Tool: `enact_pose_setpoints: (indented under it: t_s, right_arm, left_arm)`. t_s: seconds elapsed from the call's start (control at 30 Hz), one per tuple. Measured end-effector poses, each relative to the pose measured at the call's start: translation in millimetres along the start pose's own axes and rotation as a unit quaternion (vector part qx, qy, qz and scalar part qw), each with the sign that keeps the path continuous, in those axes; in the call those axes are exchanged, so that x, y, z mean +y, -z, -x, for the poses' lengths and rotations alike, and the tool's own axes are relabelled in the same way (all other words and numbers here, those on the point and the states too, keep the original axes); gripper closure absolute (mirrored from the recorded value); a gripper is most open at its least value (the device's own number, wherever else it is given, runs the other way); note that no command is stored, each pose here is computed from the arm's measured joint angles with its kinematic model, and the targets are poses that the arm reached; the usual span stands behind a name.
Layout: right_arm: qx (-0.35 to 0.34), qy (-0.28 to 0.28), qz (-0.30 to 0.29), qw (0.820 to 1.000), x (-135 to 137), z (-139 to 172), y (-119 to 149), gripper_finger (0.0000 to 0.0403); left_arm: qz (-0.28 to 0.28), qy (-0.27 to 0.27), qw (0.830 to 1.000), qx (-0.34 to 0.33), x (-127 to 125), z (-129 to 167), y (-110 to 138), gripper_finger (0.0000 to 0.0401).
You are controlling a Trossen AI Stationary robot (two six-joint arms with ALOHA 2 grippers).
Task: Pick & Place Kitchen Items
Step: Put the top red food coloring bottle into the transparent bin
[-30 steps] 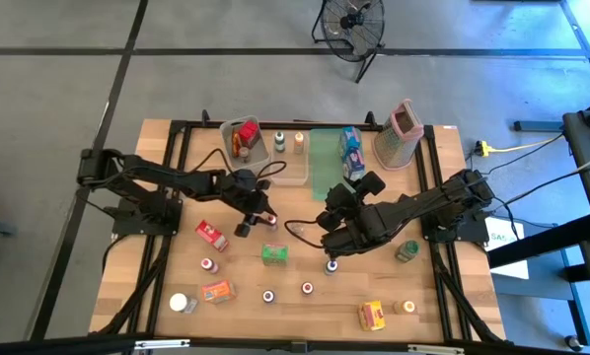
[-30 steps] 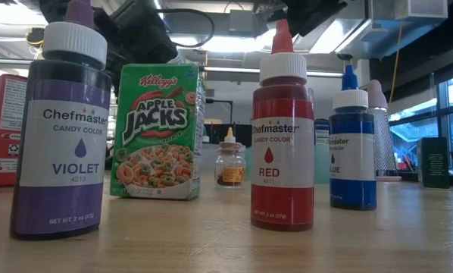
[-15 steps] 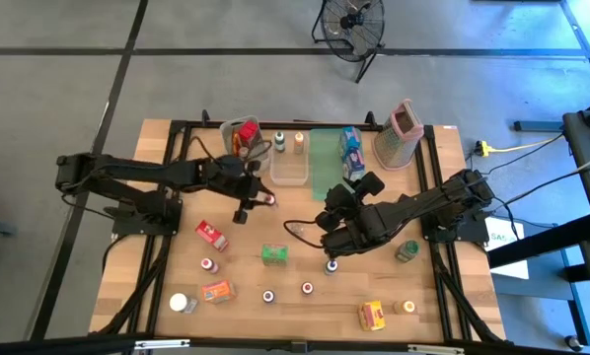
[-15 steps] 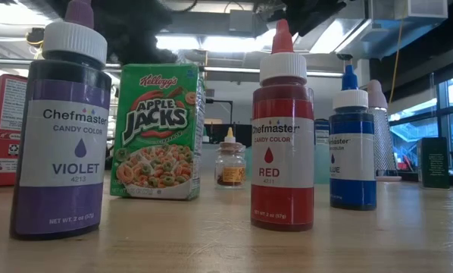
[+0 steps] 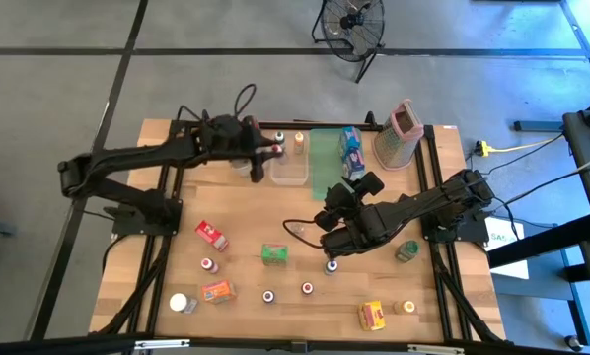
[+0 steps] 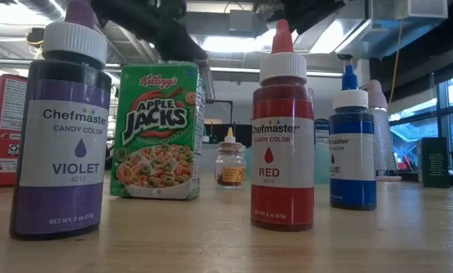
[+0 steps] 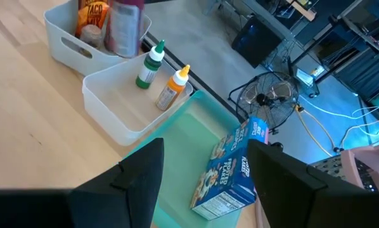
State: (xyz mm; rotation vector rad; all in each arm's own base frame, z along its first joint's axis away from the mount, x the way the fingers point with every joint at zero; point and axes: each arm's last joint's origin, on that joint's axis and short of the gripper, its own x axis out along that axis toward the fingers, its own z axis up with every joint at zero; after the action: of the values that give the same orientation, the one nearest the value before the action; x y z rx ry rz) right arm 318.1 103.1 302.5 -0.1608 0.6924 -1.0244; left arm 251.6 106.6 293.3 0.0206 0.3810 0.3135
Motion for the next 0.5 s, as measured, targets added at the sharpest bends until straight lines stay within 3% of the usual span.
enact_pose_setpoints:
  t_s: [0.27,0.5]
  right_arm:
    - [-0.013,0.006,-0.006,1.0,0,-1,-2,0.0176]
    - [-0.013,0.006,-0.005,1.0,0,-1,-2,0.0176]
  left_arm:
    - [0.051,-0.027,0.998,0.03,21,-49,27,0.0287]
    - [0.06,-0.065,0.994,0.064,33,-75,51,0.0287]
